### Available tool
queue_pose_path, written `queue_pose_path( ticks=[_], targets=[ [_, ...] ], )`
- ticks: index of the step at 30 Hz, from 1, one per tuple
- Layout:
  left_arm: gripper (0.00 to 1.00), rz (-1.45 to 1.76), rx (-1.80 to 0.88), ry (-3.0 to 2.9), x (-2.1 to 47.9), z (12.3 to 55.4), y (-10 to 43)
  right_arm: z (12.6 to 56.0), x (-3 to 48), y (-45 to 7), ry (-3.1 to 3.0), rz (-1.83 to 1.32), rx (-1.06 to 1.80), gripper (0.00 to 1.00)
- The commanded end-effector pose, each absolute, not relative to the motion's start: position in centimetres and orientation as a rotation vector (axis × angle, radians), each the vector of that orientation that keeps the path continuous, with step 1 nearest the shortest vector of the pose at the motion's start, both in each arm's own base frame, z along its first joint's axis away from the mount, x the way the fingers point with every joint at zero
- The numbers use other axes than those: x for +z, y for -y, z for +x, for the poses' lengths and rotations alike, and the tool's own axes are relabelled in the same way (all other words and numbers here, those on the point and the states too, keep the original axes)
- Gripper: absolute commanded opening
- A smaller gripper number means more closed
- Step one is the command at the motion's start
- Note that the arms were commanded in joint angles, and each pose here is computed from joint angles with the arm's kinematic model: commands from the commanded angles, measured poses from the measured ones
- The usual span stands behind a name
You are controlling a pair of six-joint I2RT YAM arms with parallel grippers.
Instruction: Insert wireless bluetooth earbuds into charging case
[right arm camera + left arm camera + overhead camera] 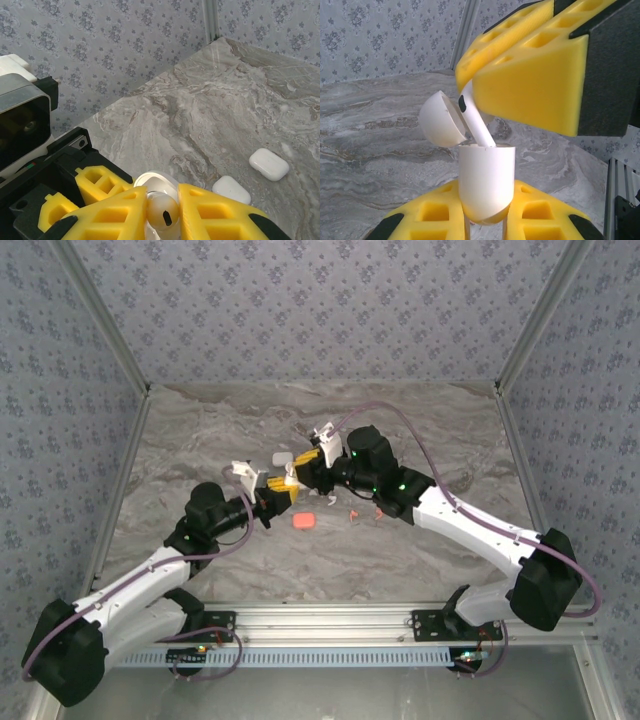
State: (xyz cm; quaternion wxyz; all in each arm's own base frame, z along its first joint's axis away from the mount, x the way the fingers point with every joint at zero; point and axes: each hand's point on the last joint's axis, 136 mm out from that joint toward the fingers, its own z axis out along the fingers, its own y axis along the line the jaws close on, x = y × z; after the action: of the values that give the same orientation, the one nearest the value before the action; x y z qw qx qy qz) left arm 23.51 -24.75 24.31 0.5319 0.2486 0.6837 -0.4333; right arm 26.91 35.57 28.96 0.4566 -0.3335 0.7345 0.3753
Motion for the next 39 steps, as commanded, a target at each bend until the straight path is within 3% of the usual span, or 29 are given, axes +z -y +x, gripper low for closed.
queue_pose_path(
  ticks=[1,9,15,23,30,39],
  targets=[
    [0.0,0.61,-1.049,-1.534,27.3,23.1,25.0,26.1,29.9,-36.5,-1.785,-0.863,0.982,0.23],
    [0.0,0.609,-1.05,-1.528,27.5,23.1,25.0,25.1,30.2,-37.1,-1.786,-0.904,1.077,0.27],
    [0.0,0.611,-1.051,-1.52,27.7,23.1,25.0,25.1,33.2,-36.3,-1.745,-0.881,1.171,0.39],
    [0.0,0.59,-1.019,-1.516,27.9,23.5,24.6,27.7,36.1,-31.3,-1.777,-0.733,1.003,0.5],
    [0.0,0.564,-0.975,-1.496,28.6,23.6,23.9,32.1,30.7,-25.3,-2.033,-0.485,0.823,0.54],
    [0.0,0.551,-0.943,-1.493,28.9,23.6,23.3,33.6,16.6,-23.3,-2.446,-0.318,0.67,0.54]
  ],
)
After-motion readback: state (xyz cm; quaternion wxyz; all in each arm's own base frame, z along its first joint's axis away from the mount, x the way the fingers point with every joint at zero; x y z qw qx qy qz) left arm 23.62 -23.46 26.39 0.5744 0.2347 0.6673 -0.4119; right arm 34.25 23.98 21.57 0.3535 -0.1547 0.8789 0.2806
